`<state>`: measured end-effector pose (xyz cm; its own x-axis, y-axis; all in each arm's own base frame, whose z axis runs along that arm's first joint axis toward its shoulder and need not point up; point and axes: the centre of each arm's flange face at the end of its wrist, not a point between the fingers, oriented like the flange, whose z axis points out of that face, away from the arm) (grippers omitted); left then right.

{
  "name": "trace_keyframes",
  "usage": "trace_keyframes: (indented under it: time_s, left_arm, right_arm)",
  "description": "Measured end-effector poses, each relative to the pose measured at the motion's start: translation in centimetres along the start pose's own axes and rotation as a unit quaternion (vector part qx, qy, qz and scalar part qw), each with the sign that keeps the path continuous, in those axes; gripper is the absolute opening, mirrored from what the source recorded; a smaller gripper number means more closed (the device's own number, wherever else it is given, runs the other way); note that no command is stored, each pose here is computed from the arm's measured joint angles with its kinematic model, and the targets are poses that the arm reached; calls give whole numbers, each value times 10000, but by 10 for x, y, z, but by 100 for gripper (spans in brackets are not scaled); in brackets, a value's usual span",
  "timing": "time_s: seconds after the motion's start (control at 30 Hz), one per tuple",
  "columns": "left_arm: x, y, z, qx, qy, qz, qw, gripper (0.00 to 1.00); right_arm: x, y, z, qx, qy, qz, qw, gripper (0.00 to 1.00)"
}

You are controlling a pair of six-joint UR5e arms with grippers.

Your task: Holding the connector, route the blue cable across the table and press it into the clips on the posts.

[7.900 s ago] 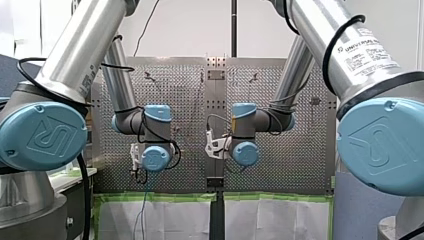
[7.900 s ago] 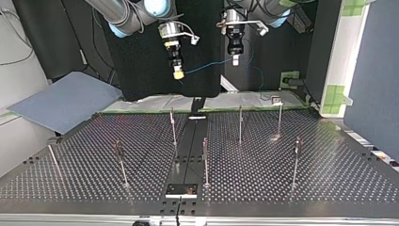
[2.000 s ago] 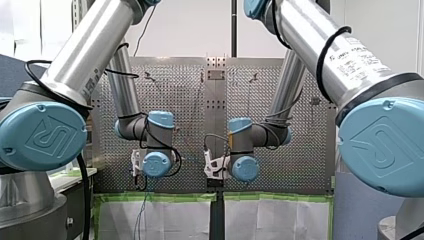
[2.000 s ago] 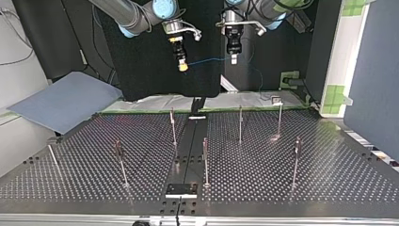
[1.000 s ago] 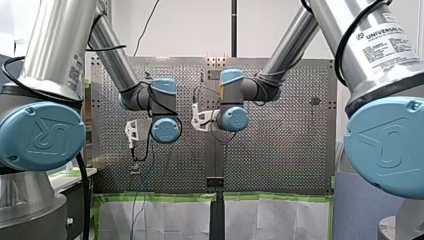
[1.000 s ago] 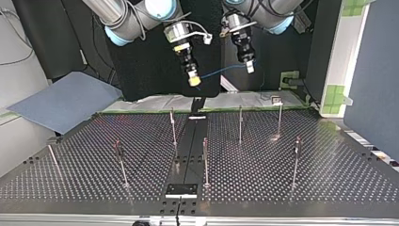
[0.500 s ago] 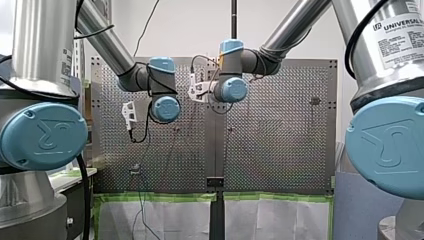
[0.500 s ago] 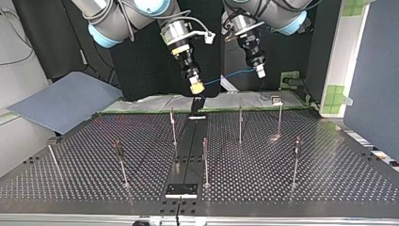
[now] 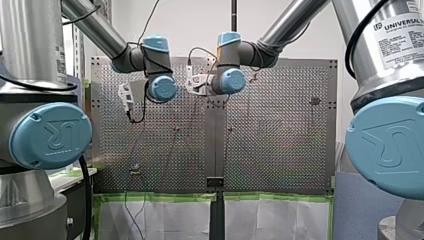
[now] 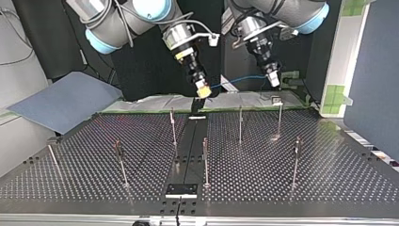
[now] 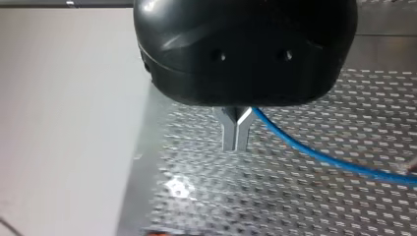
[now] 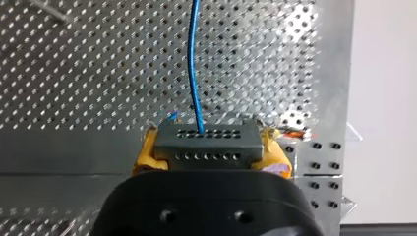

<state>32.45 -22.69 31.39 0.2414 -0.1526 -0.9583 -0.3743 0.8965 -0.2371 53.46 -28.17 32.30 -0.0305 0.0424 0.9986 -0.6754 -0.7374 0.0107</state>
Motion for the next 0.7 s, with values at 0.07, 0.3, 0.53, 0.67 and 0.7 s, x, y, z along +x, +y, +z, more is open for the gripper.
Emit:
trace_keyframes:
  time_s: [0.07,0.3,0.53,0.67,0.7]
  left_arm:
    - [-11,1,3,4,-86,-82,9999,0]
    - [-21,6,16,-102,-206,-96,9997,0]
    - [-12,15,39,-129,-189,-13,9997,0]
    - [-23,21,53,-111,-322,-131,9993,0]
    - [-24,22,56,-107,-347,-156,9992,0]
  right_arm:
    - [8,-1,4,25,42,44,10000,0]
    - [35,-2,17,59,179,135,9997,0]
    - [54,-5,32,167,269,263,9992,0]
    - [55,-12,41,237,247,284,9990,0]
    - [54,-13,43,252,237,287,9990,0]
